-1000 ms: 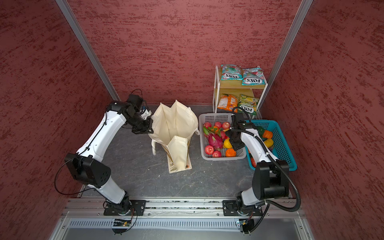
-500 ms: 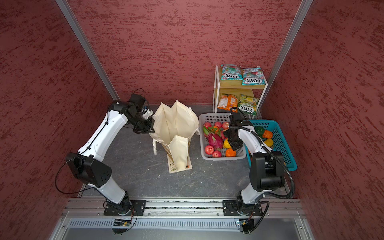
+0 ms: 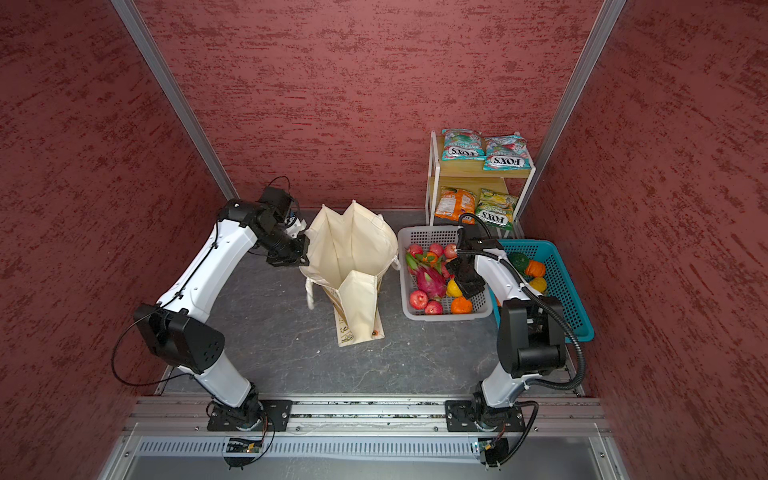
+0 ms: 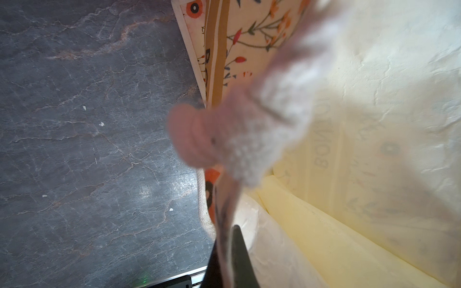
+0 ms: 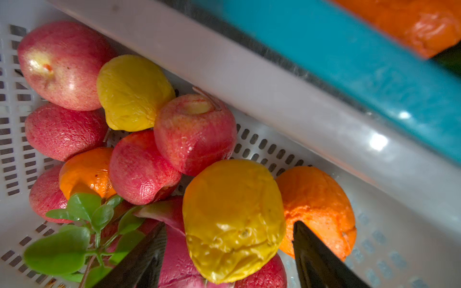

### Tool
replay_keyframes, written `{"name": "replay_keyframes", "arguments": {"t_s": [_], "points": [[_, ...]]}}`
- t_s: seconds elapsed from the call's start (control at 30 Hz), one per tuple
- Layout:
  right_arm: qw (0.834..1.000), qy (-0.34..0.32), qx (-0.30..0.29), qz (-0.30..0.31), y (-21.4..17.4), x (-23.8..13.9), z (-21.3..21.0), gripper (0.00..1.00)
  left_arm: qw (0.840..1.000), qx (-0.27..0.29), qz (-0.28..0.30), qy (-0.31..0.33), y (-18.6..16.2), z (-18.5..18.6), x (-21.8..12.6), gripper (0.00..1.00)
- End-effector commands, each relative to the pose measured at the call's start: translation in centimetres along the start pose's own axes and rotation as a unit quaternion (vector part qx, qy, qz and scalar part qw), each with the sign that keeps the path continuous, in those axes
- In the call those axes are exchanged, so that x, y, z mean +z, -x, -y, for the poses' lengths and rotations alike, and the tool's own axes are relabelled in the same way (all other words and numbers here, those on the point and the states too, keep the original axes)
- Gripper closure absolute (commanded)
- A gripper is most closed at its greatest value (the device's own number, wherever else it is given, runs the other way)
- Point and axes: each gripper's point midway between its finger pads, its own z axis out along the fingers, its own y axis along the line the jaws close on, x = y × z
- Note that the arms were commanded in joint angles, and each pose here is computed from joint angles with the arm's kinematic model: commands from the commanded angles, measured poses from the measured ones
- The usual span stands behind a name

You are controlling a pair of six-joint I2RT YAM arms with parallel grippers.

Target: Place the food into the grocery bag and tie it

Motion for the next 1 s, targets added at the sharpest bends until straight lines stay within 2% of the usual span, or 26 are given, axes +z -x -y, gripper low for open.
{"name": "replay_keyframes", "arguments": {"t_s": [0.0,0.2,0.67,0.83,0.97], "points": [[1.000,-0.001,0.012,0.019,0.7,0.3,0.3,0.19,1.000,0.002,-0.003,0.005,0.1,0.1,0.1,1.00],[1.000,-0.005,0.018,0.018,0.5,0.8,0.7,0.19,1.000,0.005,-0.004,0.004,0.1,0.2,0.3,1.00],[0.999,-0.002,0.023,0.023,0.5,0.9,1.0,0.35,1.000,0.013,-0.009,0.011,-0.3,0.0,0.4,1.00],[0.999,0.016,0.015,0.033,1.0,-0.5,0.2,0.43,1.000,0.014,-0.008,0.012,-0.3,-0.1,0.4,1.00],[0.998,0.048,-0.012,0.049,1.5,-4.0,-1.0,0.44,1.000,0.017,-0.008,0.009,-0.2,0.0,0.4,1.00]]}}
